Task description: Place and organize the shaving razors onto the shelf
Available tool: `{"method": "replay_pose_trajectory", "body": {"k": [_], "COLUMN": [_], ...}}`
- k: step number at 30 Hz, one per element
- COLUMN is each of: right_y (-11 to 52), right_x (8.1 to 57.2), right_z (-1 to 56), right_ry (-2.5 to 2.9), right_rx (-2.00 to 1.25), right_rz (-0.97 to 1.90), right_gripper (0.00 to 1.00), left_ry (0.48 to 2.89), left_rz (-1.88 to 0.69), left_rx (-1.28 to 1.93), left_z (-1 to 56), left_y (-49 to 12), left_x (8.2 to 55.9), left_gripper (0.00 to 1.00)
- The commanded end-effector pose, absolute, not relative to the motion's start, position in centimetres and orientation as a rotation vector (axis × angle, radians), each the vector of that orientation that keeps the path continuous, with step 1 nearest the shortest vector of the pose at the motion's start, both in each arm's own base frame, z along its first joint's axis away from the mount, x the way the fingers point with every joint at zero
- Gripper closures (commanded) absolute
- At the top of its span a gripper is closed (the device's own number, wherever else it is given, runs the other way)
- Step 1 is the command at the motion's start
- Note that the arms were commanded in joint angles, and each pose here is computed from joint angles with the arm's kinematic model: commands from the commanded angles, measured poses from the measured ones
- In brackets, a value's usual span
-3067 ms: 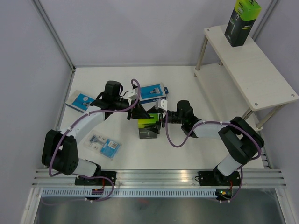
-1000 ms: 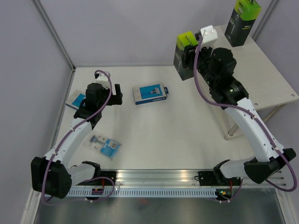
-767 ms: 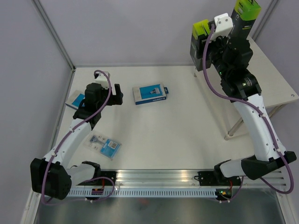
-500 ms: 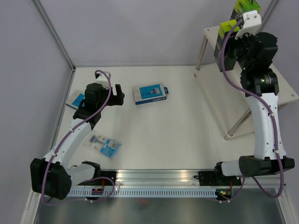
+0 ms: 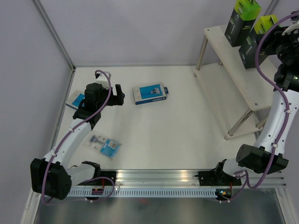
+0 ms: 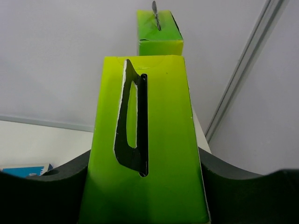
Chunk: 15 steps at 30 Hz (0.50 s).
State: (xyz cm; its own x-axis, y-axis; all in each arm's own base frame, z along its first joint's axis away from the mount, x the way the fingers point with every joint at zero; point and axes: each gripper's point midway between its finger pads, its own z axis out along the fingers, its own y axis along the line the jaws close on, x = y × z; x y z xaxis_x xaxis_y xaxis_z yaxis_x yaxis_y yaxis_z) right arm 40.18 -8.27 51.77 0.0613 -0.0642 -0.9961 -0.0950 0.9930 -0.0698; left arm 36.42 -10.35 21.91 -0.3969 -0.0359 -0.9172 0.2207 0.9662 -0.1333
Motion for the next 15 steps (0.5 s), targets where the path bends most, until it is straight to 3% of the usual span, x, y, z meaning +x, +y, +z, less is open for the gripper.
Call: {"method": "replay_pose_trajectory", "body": {"k": [1, 9, 15], "right_y": [-8.2, -7.9, -8.6], "right_x": [39.3, 39.2, 39.8], "right_z": [55.4, 54.6, 54.1], "right_ry": [1.377, 1.378, 1.394], "right_rx": [-0.25, -0.39, -0.398], "right_rz": [0.136, 0.309, 0.281], "right_gripper": [0.69, 0.63, 0.62], "left_ry": [1.96, 1.977, 1.997], "left_rz": [-0.273, -0.243, -0.23], "left_rx": [0.126, 0.146, 0.157], "left_z": [21.9, 21.2, 20.5], "left_y": [-10.1, -9.9, -9.8], "left_x": [36.4, 36.8, 37.1], "left_gripper": [0.05, 0.05, 0.05]}}
